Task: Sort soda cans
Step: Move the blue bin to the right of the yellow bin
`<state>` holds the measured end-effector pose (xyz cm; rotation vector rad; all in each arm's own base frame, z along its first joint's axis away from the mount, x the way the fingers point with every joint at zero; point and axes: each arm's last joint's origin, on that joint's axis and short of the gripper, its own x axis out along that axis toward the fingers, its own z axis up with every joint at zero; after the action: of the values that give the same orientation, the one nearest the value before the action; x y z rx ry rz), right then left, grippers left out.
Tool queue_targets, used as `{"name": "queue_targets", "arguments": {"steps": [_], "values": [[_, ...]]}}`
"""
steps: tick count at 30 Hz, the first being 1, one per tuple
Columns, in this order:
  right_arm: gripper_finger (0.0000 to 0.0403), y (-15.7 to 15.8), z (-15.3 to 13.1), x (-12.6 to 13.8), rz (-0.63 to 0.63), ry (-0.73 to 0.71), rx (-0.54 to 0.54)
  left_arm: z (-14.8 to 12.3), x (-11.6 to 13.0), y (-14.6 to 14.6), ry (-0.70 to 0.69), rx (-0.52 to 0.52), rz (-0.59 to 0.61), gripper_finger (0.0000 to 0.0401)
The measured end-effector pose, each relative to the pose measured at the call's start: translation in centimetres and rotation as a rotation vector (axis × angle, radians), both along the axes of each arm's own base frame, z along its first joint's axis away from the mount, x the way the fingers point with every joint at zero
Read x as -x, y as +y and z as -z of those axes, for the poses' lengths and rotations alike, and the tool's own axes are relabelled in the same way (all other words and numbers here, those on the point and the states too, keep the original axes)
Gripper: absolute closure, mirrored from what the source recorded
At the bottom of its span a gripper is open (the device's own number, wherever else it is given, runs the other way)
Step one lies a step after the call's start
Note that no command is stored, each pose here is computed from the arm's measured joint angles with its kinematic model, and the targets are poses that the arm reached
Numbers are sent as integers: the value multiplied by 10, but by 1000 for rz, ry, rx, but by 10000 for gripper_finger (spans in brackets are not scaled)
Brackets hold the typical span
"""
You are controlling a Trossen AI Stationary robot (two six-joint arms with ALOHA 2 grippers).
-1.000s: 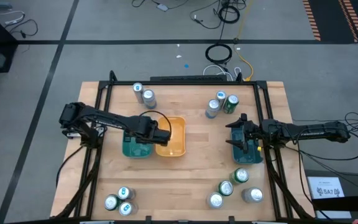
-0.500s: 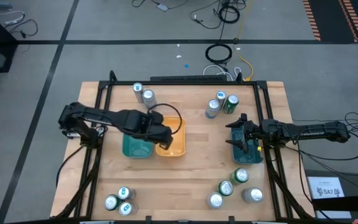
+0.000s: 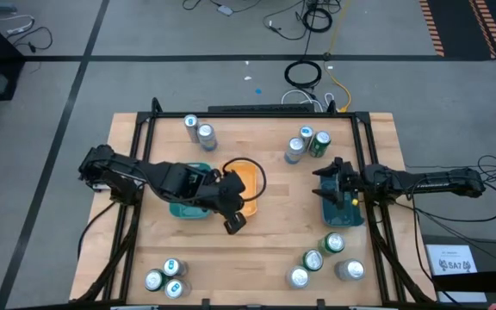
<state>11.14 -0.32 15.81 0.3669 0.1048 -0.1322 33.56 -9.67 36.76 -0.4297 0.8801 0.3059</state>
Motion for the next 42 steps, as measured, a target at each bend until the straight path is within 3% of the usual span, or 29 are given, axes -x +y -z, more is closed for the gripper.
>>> {"name": "queue_targets", "arguments": {"steps": [3,5,8,11,16,22,27,36,42], "values": [[37,-1,-6,0,48,-74,-79,0,0,0,2,-12,9,342],[37,-1,-13,-1,51,-143,-108,2,0,1,-6,-77,1,342],[40,0,-35,0,36,-215,-86,13,0,-5,-14,-241,-6,342],[45,0,-69,3,66,-201,-22,29,9,-10,4,-314,-9,342],[55,-2,-129,1,224,56,-30,67,33,-1,-64,-302,6,342],[63,-1,-168,-30,488,445,-336,96,81,27,-353,-144,147,342],[63,6,-154,-69,640,749,-489,106,131,45,-432,-49,211,342],[65,36,-111,-107,786,952,-745,102,201,63,-421,-39,278,342],[65,45,-84,-122,864,1125,-800,102,239,73,-533,-59,309,342]]}}
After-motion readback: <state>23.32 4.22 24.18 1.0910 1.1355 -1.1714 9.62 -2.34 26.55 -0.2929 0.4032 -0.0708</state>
